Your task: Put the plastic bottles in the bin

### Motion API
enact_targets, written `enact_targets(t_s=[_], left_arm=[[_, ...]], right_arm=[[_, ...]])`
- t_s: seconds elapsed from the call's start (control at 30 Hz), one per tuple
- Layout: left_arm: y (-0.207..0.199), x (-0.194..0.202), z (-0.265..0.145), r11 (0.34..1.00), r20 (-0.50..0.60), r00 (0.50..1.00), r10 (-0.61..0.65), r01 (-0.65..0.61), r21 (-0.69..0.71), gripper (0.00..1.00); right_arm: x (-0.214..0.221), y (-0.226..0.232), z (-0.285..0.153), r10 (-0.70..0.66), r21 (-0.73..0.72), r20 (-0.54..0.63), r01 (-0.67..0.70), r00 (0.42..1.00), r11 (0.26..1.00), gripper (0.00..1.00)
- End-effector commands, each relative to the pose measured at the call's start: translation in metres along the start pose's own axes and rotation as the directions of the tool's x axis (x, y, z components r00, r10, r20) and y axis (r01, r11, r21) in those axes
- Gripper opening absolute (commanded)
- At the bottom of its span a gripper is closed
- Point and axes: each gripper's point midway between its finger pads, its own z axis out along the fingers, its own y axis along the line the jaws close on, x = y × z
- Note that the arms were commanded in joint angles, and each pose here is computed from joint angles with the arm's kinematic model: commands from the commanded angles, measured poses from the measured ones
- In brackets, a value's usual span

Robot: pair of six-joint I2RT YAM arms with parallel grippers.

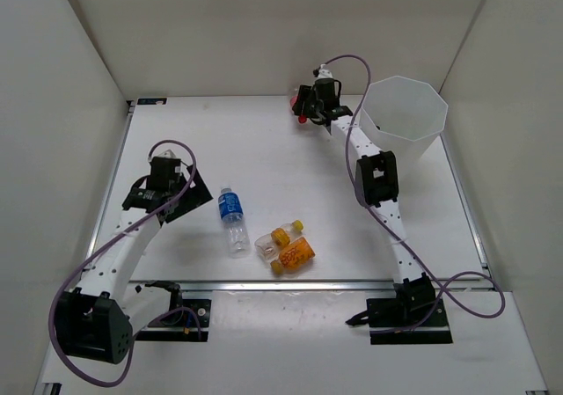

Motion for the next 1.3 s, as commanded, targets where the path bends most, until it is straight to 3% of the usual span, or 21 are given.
enact_targets(t_s=[0.0, 0.23, 0.37, 0.47, 0.6, 0.77, 0.8, 0.83, 0.9, 0.93, 1.03, 1.07, 1.13, 1.27], left_arm=[[-0.009, -0.022, -0.01, 0.999, 0.065, 0.998, -0.026, 0.024, 0.034, 0.99], [0.001, -0.033, -0.022, 1.0, 0.121, 0.992, -0.028, 0.029, -0.008, 0.99], [-0.002, -0.032, -0.026, 0.999, 0.13, 0.991, -0.039, 0.037, 0.015, 0.99], [-0.009, -0.028, -0.026, 0.998, 0.116, 0.992, -0.04, 0.034, 0.052, 0.99], [-0.018, -0.025, -0.03, 0.995, 0.122, 0.992, -0.036, 0.024, 0.097, 0.99], [-0.023, -0.019, -0.042, 0.992, 0.12, 0.993, -0.012, -0.004, 0.126, 0.98], [-0.021, -0.015, -0.041, 0.993, 0.117, 0.993, -0.001, -0.013, 0.116, 0.99], [-0.022, -0.013, -0.046, 0.992, 0.122, 0.993, 0.01, -0.025, 0.123, 0.98], [-0.022, -0.01, -0.048, 0.991, 0.124, 0.992, 0.013, -0.029, 0.128, 0.99], [-0.02, -0.006, -0.049, 0.991, 0.119, 0.993, 0.018, -0.034, 0.131, 0.99], [-0.023, 0.004, -0.048, 0.986, 0.105, 0.994, 0.016, -0.033, 0.164, 0.98], [-0.024, 0.009, -0.048, 0.984, 0.093, 0.996, 0.014, -0.03, 0.178, 0.99], [-0.026, 0.018, -0.046, 0.981, 0.071, 0.997, 0.023, -0.036, 0.188, 0.99], [-0.027, 0.035, -0.04, 0.983, 0.032, 0.998, 0.046, -0.051, 0.177, 0.98]], right_arm=[[-0.026, 0.014, -0.001, -0.03, -0.016, 0.088, 0.031, 0.996, 0.999, 0.38], [-0.031, 0.006, -0.004, 0.019, -0.027, 0.079, -0.017, 0.997, 0.999, 0.0], [-0.036, 0.04, -0.018, -0.139, -0.041, 0.058, 0.142, 0.989, 0.989, 0.0], [-0.08, 0.085, -0.054, -0.238, -0.072, 0.121, 0.248, 0.964, 0.966, 0.0], [-0.128, 0.115, -0.104, -0.178, -0.209, 0.157, 0.209, 0.971, 0.955, 0.0], [-0.187, 0.171, -0.214, -0.158, -0.388, 0.212, 0.232, 0.964, 0.892, 0.0], [-0.21, 0.186, -0.256, -0.151, -0.435, 0.262, 0.257, 0.953, 0.863, 0.0], [-0.199, 0.181, -0.258, -0.15, -0.44, 0.223, 0.237, 0.963, 0.866, 0.0], [-0.227, 0.185, -0.325, -0.174, -0.41, 0.3, 0.292, 0.938, 0.864, 0.0], [-0.216, 0.175, -0.33, -0.191, -0.385, 0.262, 0.284, 0.946, 0.878, 0.0], [-0.232, 0.145, -0.409, -0.248, -0.213, 0.32, 0.324, 0.914, 0.922, 0.0], [-0.222, 0.134, -0.41, -0.246, -0.189, 0.294, 0.309, 0.924, 0.932, 0.0], [-0.224, 0.094, -0.451, -0.224, -0.076, 0.31, 0.259, 0.924, 0.963, 0.0], [-0.184, 0.01, -0.47, -0.184, 0.091, 0.271, 0.166, 0.945, 0.982, 0.0]])
